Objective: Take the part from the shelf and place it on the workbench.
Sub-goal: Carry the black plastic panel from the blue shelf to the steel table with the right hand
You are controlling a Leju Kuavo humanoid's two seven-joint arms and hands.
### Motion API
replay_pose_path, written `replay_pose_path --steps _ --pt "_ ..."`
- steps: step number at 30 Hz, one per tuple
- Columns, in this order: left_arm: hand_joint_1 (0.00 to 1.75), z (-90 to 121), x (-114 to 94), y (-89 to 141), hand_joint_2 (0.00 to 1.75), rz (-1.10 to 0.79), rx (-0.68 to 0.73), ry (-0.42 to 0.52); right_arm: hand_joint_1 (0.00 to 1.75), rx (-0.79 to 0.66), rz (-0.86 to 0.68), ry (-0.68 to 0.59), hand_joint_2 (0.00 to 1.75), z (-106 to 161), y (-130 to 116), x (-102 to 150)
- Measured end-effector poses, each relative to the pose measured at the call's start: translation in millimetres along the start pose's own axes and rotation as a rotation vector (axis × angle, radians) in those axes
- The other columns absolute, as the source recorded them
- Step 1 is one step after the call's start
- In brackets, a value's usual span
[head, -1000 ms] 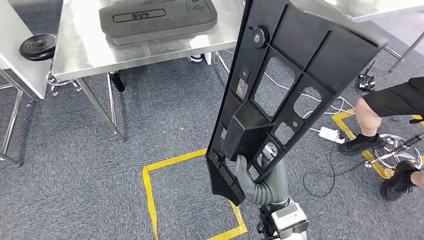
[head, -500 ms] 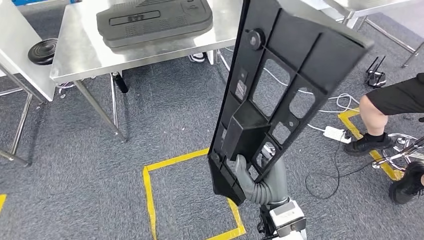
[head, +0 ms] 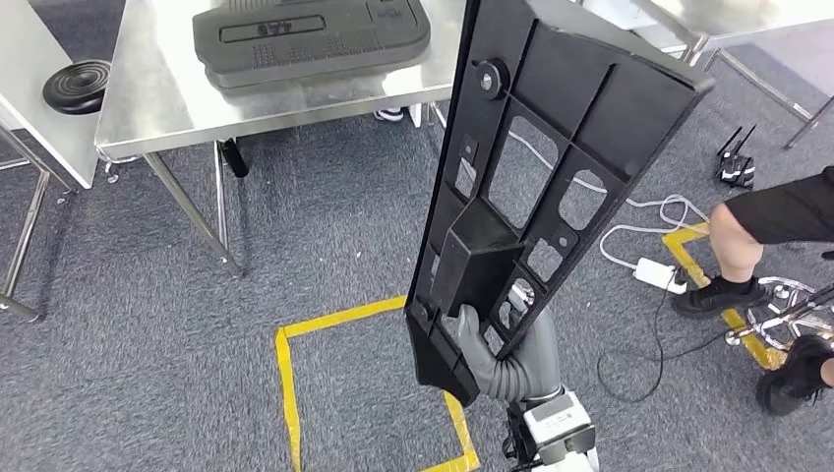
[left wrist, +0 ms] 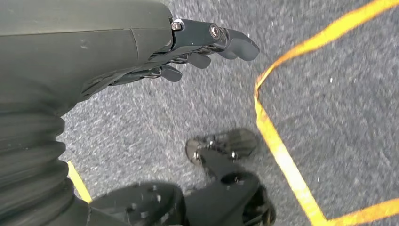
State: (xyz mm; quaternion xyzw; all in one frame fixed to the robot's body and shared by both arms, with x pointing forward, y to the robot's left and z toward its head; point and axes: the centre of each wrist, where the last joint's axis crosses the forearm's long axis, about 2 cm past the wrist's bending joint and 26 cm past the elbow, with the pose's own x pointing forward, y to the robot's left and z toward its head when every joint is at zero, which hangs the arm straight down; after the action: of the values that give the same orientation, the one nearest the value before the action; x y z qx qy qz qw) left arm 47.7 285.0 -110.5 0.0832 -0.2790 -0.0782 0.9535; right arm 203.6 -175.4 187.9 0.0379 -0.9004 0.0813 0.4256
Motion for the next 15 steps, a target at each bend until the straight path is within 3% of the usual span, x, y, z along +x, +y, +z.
replay_pose_path --steps 15 --pt "0.00 0.0 0.9 -1.8 1.75 0.002 -0.005 0.006 1.75 0.008 0.000 0.008 1.75 0.5 0.5 -1.7"
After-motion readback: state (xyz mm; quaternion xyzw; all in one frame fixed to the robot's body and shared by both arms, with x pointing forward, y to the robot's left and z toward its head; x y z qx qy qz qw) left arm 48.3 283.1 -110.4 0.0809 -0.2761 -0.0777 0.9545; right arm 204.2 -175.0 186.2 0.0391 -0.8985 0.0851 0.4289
